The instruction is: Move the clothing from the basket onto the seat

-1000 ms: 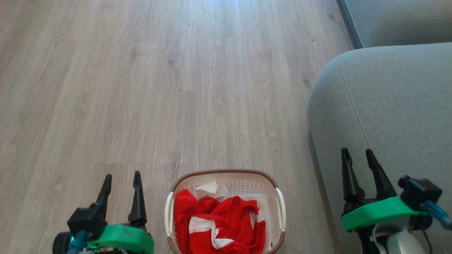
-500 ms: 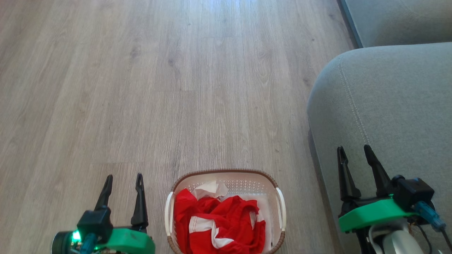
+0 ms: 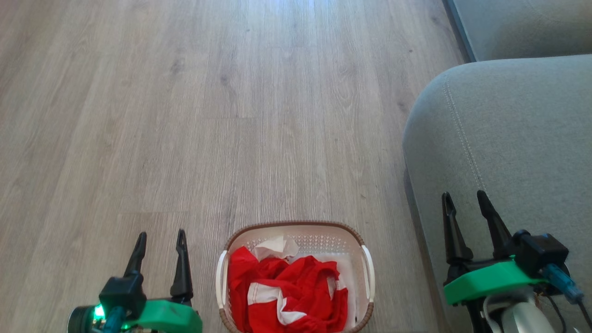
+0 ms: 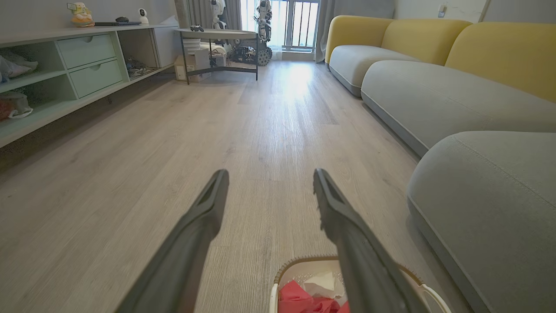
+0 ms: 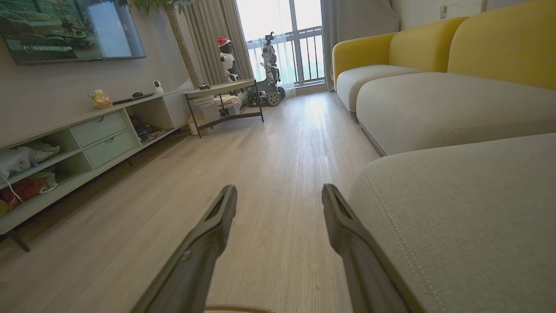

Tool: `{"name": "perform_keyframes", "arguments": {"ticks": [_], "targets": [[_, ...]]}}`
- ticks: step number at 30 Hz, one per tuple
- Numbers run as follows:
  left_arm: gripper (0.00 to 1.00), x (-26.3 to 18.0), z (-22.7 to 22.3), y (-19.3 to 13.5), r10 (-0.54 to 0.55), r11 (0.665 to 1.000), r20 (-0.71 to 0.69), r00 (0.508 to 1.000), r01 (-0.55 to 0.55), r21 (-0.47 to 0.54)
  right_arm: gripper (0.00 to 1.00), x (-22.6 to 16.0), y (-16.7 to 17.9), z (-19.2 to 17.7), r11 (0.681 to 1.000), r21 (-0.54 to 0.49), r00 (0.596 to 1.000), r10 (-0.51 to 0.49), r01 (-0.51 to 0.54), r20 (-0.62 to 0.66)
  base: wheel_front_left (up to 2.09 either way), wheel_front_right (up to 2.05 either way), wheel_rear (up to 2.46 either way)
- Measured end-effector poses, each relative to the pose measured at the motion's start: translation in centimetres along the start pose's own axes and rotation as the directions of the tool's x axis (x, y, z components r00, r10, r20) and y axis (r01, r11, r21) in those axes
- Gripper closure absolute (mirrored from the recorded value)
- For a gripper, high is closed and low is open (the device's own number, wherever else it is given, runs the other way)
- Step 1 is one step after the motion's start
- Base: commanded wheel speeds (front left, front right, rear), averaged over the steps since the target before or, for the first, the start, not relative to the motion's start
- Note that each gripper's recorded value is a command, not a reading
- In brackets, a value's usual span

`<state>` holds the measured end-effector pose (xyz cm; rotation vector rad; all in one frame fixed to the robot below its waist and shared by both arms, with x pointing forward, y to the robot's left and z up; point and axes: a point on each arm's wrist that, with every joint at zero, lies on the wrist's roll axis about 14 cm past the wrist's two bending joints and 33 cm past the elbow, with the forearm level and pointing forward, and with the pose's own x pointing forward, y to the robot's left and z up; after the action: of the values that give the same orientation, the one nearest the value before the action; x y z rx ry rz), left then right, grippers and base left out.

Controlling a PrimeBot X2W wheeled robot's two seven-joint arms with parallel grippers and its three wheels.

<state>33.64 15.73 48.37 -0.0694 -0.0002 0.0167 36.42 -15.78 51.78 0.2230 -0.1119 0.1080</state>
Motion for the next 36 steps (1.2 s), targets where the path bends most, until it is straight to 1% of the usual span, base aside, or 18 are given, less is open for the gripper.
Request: {"name": "perform_keyframes", "arguments": {"ticks": [15, 22, 25, 31, 36], "targets": [[0.00, 0.1, -0.5, 0.0, 0.003, 1.000, -0.017, 1.000, -0.003, 0.000, 0.00, 0.1, -0.3, -0.6, 1.000, 0.001, 1.000, -0.009, 0.009, -0.017, 0.00, 0.00, 0.00], [0.00, 0.4, -1.7, 0.0, 0.001, 1.000, -0.056, 0.998, 0.000, 0.004, 0.00, 0.6, -0.7, -1.4, 1.000, 0.001, 0.999, -0.019, 0.019, -0.039, 0.00, 0.00, 0.00], [0.00, 0.9, -2.6, -0.2, -0.011, 1.000, -0.085, 0.996, 0.012, 0.010, 0.00, 1.1, -1.4, -1.9, 0.999, -0.010, 0.998, -0.035, 0.035, -0.051, 0.00, 0.00, 0.00], [0.00, 3.5, -5.1, -2.2, -0.092, 0.995, -0.153, 0.984, 0.098, 0.033, 0.00, 4.2, -2.8, -1.6, 0.998, -0.037, 0.998, -0.059, 0.058, -0.022, 0.00, 0.00, 0.00], [0.00, 6.2, -8.6, -4.9, -0.193, 0.977, -0.241, 0.951, 0.209, 0.038, 0.00, 7.4, -4.2, -1.7, 0.995, -0.061, 0.997, -0.080, 0.080, 0.007, 0.00, 0.00, 0.00]]}}
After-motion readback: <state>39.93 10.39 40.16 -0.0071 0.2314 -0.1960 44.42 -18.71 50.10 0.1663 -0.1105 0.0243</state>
